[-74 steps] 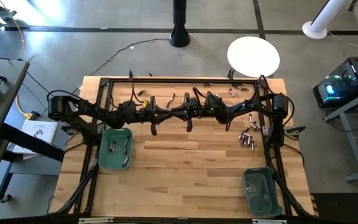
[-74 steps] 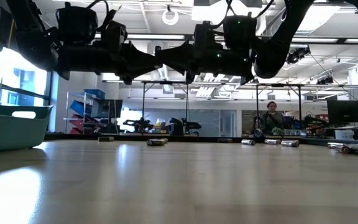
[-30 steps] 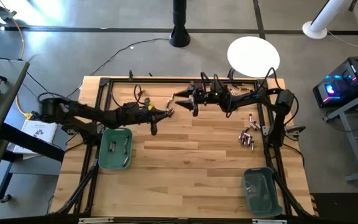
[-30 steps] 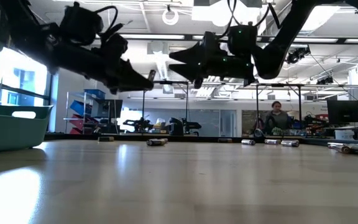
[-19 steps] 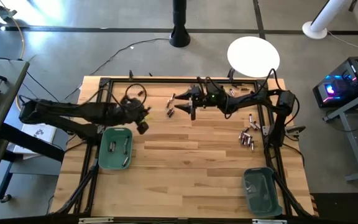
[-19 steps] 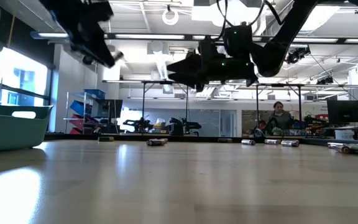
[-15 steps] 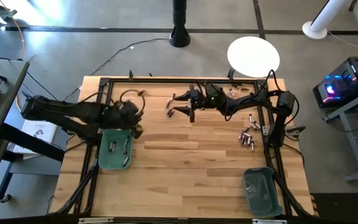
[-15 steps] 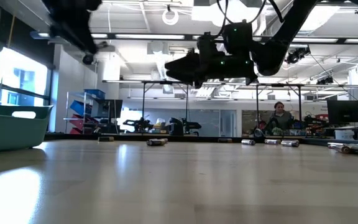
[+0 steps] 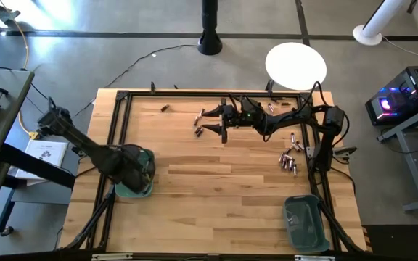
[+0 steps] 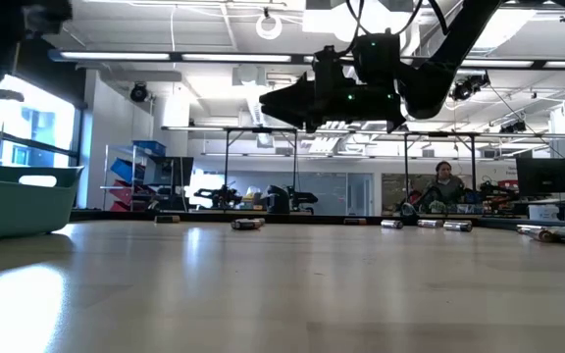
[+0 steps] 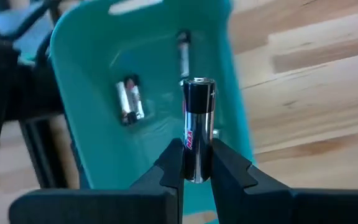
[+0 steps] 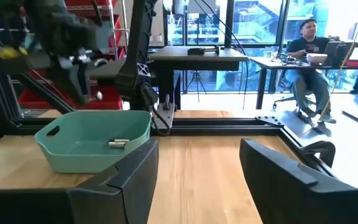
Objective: Sort batteries
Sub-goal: Put the silver battery into the green bin
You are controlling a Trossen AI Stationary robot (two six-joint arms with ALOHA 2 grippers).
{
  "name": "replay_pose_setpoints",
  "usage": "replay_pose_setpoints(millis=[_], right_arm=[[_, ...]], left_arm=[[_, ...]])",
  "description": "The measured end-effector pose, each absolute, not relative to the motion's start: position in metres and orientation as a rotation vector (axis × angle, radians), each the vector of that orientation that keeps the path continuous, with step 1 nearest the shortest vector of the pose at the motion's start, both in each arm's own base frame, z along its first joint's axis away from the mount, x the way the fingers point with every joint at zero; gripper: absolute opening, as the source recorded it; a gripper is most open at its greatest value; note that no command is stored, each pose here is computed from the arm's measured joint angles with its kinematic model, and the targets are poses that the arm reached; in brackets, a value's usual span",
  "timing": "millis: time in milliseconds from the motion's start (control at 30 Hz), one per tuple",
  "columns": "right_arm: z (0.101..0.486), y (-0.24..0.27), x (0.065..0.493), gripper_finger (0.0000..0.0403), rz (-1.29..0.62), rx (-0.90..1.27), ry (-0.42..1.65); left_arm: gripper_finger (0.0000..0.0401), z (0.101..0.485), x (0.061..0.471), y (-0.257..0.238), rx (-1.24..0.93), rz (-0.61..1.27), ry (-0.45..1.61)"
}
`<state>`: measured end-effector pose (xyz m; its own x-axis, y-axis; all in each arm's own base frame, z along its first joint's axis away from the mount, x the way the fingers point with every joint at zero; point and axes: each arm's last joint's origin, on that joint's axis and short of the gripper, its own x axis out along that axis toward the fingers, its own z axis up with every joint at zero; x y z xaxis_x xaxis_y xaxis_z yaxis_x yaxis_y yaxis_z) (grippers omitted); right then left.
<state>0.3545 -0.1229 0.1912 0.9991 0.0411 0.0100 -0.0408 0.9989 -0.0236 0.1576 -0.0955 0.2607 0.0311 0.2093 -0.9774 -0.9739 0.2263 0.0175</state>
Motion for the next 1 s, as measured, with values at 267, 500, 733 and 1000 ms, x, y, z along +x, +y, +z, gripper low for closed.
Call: replay_pose_setpoints(millis=[267, 500, 733, 1000], right_arm=[[0.191, -0.121, 0.355, 0.0220, 0.052, -0.002, -0.005], [0.190, -0.113, 0.358, 0.0220, 0.080, -0.001, -0.003], [0.190, -0.111, 0.358, 0.0220, 0.084, -0.001, -0.002], [0.190, -0.111, 0.358, 0.0220, 0.084, -0.001, -0.002]], left_arm=[[0.0039, 0.226, 0.163, -0.078, -0.956, 1.135, 1.268], [0.0039, 0.196, 0.166, -0.056, -1.001, 1.091, 1.369], [0.0039, 0.175, 0.167, -0.042, -1.043, 1.069, 1.434], [0.0066, 0.169, 0.160, -0.039, -1.039, 1.098, 1.478]])
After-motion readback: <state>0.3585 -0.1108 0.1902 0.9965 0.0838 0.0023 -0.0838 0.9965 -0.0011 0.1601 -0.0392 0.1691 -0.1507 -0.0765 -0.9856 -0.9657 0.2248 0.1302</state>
